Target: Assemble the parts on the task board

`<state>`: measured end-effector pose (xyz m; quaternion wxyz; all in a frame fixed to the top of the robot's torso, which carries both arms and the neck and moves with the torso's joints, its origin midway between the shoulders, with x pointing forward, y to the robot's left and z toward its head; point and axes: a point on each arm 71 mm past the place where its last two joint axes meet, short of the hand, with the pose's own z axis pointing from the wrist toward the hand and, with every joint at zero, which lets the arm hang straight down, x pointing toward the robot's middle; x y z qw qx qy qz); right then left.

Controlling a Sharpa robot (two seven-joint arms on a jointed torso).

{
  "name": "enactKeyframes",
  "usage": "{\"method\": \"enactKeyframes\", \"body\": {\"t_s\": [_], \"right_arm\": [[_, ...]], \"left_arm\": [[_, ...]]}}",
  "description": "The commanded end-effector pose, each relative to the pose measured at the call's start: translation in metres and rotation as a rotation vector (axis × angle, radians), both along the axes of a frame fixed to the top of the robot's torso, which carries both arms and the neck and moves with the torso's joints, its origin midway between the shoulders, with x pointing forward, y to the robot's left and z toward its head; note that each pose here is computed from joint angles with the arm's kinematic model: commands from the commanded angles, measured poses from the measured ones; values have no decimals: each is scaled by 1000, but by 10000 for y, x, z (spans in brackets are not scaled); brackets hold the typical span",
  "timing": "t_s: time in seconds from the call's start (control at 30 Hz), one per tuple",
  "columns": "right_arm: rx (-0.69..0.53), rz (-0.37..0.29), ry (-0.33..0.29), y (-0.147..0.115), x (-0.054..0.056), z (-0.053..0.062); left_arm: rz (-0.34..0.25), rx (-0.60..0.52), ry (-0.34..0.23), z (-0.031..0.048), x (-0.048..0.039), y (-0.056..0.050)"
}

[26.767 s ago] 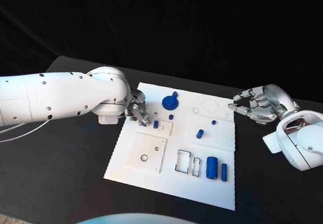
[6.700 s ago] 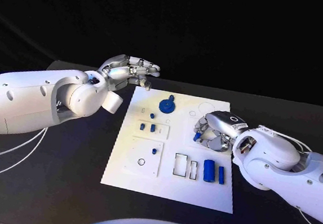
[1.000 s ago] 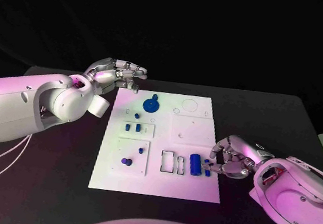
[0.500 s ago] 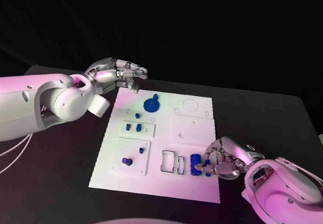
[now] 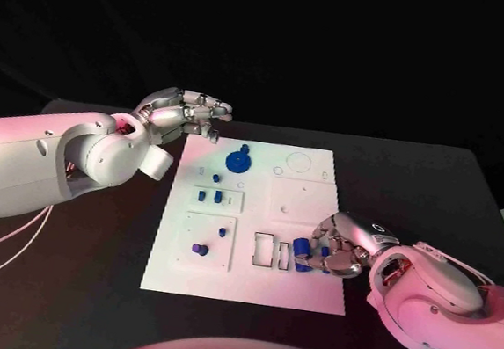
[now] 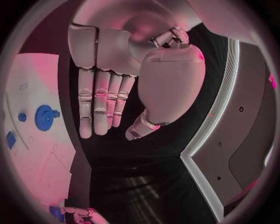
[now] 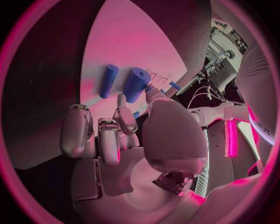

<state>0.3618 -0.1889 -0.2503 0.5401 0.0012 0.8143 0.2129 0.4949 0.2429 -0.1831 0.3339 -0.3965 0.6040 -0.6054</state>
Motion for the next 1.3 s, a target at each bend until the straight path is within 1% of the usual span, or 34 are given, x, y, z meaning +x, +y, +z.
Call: {"method": "enactKeyframes", "body": {"t_s": [0.03, 0.33, 0.53, 0.67, 0.9, 1.03, 1.17, 1.3], "right_arm": [[-40, 16, 3, 15, -1, -44], [-57, 21, 19, 51, 1, -117], [-53, 18, 27, 67, -1, -130], [-34, 6, 17, 71, -1, -118], [28, -29, -21, 73, -22, -51], [69, -43, -41, 82, -44, 39], [94, -47, -50, 108, -41, 122], [110, -47, -45, 140, -44, 161]], "left_arm": [[-14, -13, -3, 13, -8, -21], [-13, -12, -2, 13, -11, -14], [-14, -11, -1, 13, -12, -13], [-12, -11, -1, 13, -12, -12], [-11, -10, -1, 13, -11, -8], [-11, -10, -1, 12, -8, -10], [-12, -11, -2, 10, -4, -15], [-13, -11, -1, 9, -2, -23]]}}
